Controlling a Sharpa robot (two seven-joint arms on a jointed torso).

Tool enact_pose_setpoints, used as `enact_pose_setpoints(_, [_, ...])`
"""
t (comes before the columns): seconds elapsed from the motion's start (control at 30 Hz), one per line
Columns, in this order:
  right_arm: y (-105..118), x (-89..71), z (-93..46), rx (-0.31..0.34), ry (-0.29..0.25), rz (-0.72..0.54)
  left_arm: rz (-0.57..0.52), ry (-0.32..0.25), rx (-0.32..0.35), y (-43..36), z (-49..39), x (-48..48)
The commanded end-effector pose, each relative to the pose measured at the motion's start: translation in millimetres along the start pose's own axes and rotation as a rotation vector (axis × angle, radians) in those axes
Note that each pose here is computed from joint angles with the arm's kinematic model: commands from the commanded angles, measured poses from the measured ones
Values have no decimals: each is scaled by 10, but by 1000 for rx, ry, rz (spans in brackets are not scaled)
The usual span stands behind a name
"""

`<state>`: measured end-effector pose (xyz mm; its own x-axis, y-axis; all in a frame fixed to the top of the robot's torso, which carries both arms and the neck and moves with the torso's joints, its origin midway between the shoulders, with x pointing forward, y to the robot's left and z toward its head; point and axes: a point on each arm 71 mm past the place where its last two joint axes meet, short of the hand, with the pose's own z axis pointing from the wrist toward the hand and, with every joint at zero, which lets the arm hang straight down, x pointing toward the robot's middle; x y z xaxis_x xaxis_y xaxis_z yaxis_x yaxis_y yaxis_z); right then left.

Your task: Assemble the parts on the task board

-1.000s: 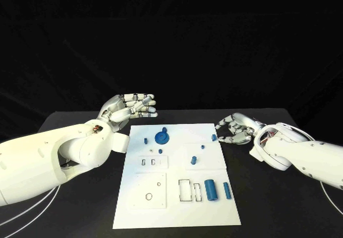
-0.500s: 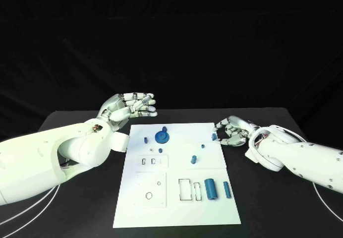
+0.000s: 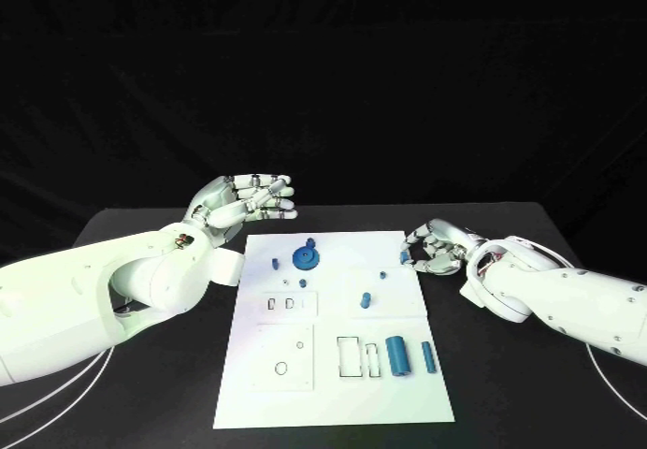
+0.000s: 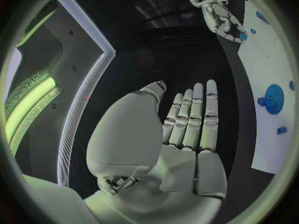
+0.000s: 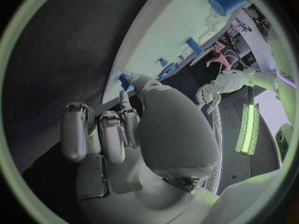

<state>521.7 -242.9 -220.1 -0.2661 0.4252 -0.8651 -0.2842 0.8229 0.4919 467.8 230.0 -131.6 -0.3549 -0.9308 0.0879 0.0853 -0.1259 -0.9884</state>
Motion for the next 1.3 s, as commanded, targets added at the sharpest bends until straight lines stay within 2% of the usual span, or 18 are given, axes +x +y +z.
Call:
enact_pose_setpoints(0.03, [4, 25, 3, 0, 22, -5, -10, 18, 7, -8, -1, 21])
enact_pose_setpoints(1.03, [31, 50, 52, 4, 24, -5, -11, 20, 3, -9, -8, 15])
enact_pose_setpoints(1.17, [39, 45, 59, 3, 11, -5, -11, 20, 3, -9, -9, 14])
enact_pose_setpoints(1.3, [38, 18, 61, 11, -30, -7, -11, 20, 2, -9, -10, 13])
